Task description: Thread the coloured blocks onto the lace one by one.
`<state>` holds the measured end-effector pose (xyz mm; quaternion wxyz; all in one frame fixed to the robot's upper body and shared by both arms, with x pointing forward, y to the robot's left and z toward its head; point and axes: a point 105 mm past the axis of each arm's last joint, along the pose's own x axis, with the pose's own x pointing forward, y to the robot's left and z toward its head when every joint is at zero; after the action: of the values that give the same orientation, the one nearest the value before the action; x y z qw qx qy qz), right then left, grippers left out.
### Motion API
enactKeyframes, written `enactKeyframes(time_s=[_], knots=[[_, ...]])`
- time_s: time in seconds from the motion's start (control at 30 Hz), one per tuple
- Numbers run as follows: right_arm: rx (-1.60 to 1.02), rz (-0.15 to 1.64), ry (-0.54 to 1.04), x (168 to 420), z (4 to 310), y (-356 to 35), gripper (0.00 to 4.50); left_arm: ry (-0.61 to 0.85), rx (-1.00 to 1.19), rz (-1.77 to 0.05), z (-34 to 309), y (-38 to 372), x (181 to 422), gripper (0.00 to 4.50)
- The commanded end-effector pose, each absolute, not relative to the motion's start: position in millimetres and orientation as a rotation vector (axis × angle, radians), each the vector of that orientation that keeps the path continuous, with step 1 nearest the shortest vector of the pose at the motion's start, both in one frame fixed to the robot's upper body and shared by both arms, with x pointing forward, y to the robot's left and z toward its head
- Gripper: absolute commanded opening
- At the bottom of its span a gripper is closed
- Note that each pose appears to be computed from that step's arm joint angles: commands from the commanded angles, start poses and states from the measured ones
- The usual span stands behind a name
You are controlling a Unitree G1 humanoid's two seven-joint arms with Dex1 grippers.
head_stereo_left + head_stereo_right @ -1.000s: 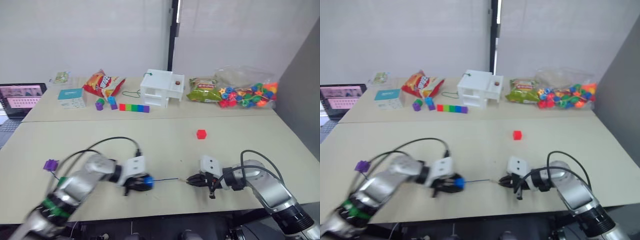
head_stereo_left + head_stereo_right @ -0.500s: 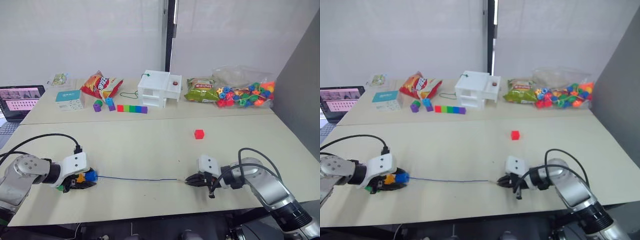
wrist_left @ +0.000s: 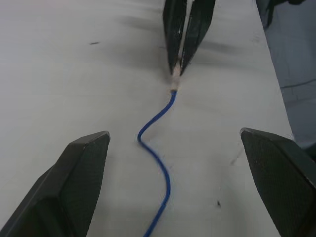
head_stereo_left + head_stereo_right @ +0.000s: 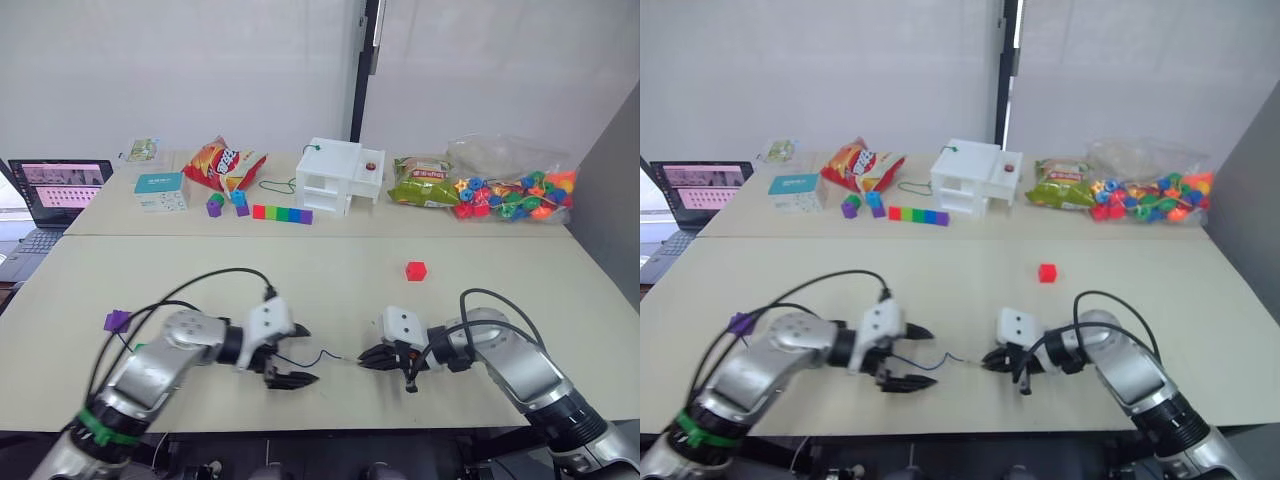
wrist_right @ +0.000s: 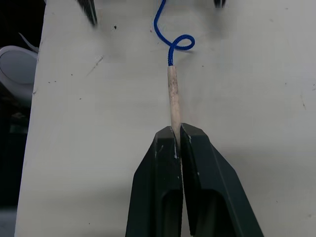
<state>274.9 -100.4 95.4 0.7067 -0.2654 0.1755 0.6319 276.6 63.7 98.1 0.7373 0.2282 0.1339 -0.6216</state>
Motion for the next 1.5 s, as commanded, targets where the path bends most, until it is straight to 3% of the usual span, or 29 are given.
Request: enactKeyframes(time_s=[0.03, 0.2, 0.37, 0.67, 1.13, 1.4, 1.5], knots=[[-0.616, 1.413, 0.365, 274.3, 101.2, -98.1, 0.0, 0.241, 0.582, -1.366, 95.8, 52.9, 284.7, 4.46], [-0.618, 1.413, 0.367, 273.7, 101.2, -98.0, 0.0, 0.239, 0.558, -1.408, 91.1, 44.3, 285.4, 4.46], [-0.62, 1.408, 0.374, 272.9, 100.8, -99.7, 0.0, 0.22, 0.52, -1.432, 95.8, 37.1, 283.4, 3.04], [-0.619, 1.406, 0.376, 273.8, 99.9, -99.1, 0.0, 0.214, 0.509, -1.434, 97.9, 33.9, 284.6, 0.04], [-0.593, 1.37, 0.336, 274.7, 101.5, -96.5, 0.0, 0.214, 0.461, -1.438, 103.1, 36.1, 282.0, 0.01], [-0.472, 1.154, 0.285, 287.4, 122.7, -115.1, 2.73, 0.231, 0.441, -1.413, 106.0, 50.0, 283.2, 0.0], [-0.281, 0.903, 0.234, 299.7, 135.6, -141.7, 3.76, 0.247, 0.447, -1.393, 106.5, 59.4, 281.6, 0.0]])
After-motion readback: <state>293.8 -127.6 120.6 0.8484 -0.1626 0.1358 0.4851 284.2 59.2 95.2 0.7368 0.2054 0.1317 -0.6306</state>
